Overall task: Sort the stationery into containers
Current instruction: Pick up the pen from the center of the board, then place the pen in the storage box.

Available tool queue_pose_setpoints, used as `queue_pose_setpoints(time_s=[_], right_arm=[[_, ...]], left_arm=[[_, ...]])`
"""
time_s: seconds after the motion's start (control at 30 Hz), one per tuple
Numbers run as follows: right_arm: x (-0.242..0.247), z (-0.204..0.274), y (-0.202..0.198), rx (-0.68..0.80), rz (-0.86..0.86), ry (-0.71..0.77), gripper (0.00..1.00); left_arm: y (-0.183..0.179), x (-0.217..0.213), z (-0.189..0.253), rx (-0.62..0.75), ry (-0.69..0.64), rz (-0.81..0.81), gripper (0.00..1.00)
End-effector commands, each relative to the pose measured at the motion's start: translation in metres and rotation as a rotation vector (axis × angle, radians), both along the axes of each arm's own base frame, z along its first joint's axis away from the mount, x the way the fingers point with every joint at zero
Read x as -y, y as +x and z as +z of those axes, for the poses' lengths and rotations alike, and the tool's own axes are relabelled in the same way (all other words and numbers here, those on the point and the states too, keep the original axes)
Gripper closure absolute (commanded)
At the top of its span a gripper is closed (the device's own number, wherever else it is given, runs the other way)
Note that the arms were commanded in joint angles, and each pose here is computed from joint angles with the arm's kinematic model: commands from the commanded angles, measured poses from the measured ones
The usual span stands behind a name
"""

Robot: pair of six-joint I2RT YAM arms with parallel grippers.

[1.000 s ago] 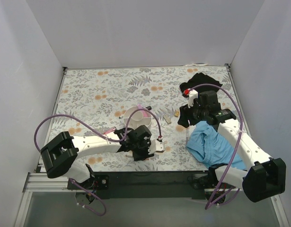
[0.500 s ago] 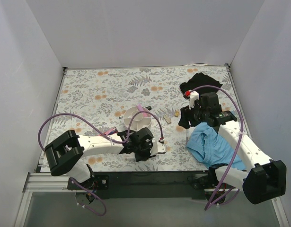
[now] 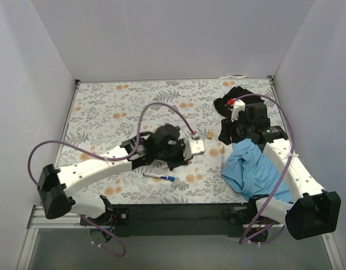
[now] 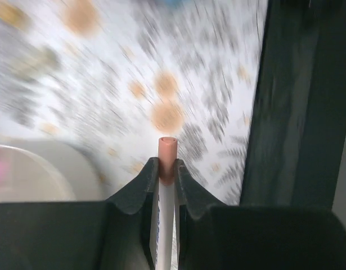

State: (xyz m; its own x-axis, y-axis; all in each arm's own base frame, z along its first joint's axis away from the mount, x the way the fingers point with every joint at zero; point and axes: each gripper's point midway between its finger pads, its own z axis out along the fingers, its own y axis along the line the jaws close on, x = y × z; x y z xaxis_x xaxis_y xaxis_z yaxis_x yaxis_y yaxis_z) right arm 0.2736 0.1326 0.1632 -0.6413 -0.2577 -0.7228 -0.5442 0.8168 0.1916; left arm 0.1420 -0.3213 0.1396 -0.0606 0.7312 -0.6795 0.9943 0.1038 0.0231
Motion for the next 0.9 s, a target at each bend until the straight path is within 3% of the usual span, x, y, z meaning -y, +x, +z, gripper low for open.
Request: queue_pose_setpoints(time_s=[0.0,0.07,0.13,0.17,0.2,0.3,0.43,0.57,0.87], right_arm=[[0.006,0.023,0.013,0.038,-0.04,-0.014,0.4],[0.005,0.03,0.017,0.049,-0.038,-0.012,0.4],[0.003,0.03,0.02,0.042,-0.042,-0.004,0.4],[0.003,0.031,0.023,0.043,-0.045,-0.003,0.4],[0.003,0.029,0.025,0.038,-0.043,-0.007,0.4],[0.004,0.028,0.033,0.045,-0.053,-0.023,0.4],[0.005,0.028,0.043,0.058,-0.053,-0.037,0.4],[0.008,0.026,0.046,0.051,-0.057,-0.056,0.4],[0.011,0.015,0.051,0.015,-0.052,-0.093,0.4]], left_arm=[[0.048,0.012,0.163,0.206,-0.433,0.123,1.0],[0.078,0.0,0.186,0.266,-0.543,0.221,1.0],[0.105,-0.014,0.227,0.379,-0.742,0.314,1.0],[0.112,-0.016,0.209,0.385,-0.752,0.333,1.0],[0.117,-0.02,0.232,0.455,-0.858,0.336,1.0],[0.146,-0.038,0.233,0.516,-0.955,0.466,1.0],[0.201,-0.073,0.214,0.444,-0.999,0.686,1.0],[0.232,-0.091,0.195,0.447,-1.027,0.769,1.0],[0.241,-0.094,0.145,0.305,-1.024,0.809,1.0]])
